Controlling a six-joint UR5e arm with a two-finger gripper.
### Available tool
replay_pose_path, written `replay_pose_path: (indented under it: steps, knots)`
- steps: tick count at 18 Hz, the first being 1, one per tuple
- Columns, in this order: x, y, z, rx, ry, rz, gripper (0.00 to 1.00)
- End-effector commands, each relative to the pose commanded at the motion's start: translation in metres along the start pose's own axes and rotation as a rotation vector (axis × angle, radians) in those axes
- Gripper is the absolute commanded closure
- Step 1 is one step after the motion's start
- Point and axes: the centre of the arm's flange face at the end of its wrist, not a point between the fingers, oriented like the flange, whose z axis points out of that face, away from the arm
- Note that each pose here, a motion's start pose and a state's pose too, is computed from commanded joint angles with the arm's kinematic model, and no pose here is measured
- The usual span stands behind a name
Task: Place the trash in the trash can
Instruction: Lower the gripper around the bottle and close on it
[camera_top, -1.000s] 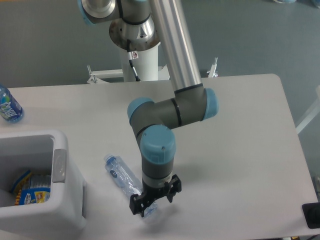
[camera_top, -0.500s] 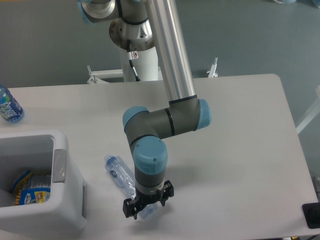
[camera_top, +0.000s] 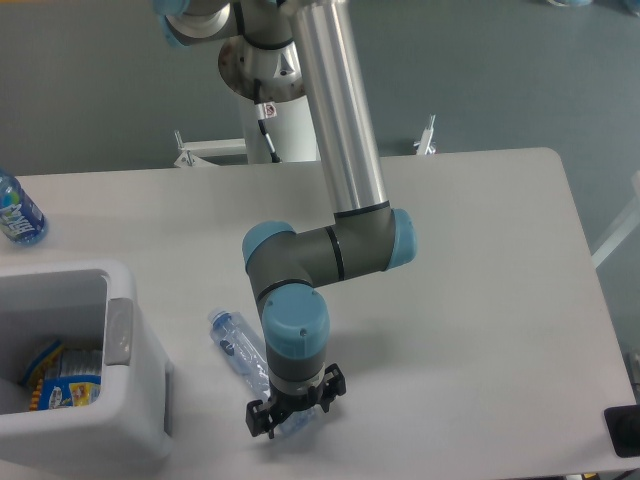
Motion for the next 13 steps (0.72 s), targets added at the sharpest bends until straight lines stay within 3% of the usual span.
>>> replay_pose_path:
  steps: [3, 6, 13]
  knots:
    - [0.001, 0.002, 0.000, -0.003, 0.000, 0.000, 0.27]
    - [0.000, 0.004, -0.001, -0.004, -0.002, 0.000, 0.40]
    - [0.002, 0.003, -0.016, 0.013, 0.003, 0.005, 0.45]
